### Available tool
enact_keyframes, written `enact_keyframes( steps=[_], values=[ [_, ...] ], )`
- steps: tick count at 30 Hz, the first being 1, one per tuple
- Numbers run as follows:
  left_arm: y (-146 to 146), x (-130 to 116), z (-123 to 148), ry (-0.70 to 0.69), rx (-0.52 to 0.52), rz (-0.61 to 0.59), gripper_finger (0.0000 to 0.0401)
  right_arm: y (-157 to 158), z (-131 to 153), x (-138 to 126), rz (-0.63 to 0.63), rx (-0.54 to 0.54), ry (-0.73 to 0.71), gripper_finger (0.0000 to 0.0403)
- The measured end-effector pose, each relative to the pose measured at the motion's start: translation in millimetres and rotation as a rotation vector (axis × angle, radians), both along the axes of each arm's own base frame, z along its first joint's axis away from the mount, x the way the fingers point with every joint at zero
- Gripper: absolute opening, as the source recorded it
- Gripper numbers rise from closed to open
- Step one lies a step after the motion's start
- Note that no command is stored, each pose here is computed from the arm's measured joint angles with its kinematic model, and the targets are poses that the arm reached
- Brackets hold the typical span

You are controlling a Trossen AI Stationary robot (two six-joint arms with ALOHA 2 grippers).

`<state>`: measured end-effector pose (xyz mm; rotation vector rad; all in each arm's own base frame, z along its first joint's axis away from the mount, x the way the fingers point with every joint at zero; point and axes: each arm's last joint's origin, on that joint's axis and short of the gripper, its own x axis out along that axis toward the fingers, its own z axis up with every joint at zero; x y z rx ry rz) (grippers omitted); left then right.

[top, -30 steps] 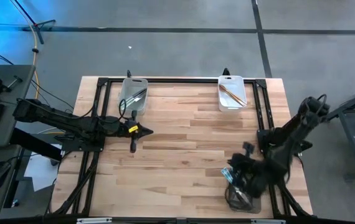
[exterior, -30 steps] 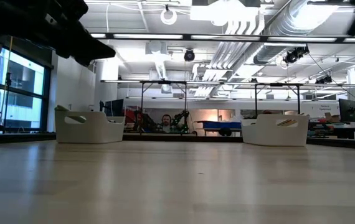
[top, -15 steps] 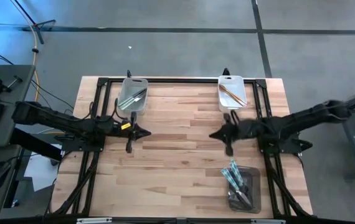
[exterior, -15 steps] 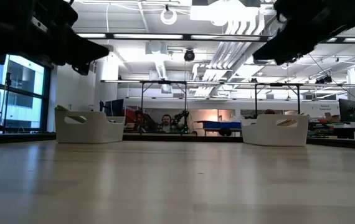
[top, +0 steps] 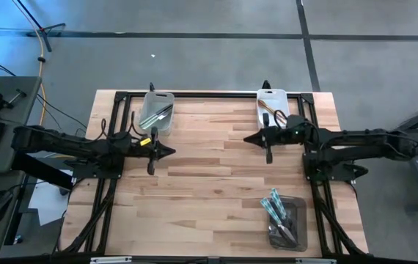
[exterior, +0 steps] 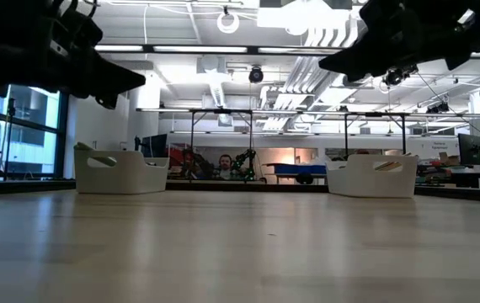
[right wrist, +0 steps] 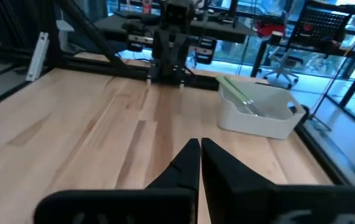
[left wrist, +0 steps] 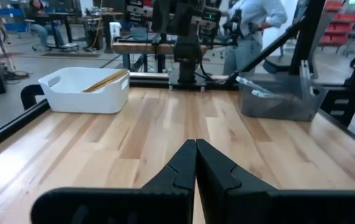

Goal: Sort silverware by color (type)
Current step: Return to Home Position

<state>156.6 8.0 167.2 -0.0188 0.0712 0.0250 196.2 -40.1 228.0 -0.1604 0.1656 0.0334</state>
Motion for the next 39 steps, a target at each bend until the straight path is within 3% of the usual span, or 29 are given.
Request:
enact_keyframes(
  steps=[13,23,30,39],
  values=[
    [9,-23,-2,-0.057,-0.005,0.045,0.0000,-11,-1,-3,-0.099,-0.042,-0.069,0.0000],
    [10,-36,-1,-0.044,0.003,0.074,0.0000,-5,-45,-37,-0.154,0.012,-0.189,0.0000],
    [11,-44,-2,-0.031,-0.007,0.103,0.0000,1,-52,-61,-0.177,0.001,-0.266,0.0000],
    [10,-53,-1,-0.048,-0.019,0.147,0.0000,4,-56,-76,-0.251,0.048,-0.207,0.0000]
  ],
)
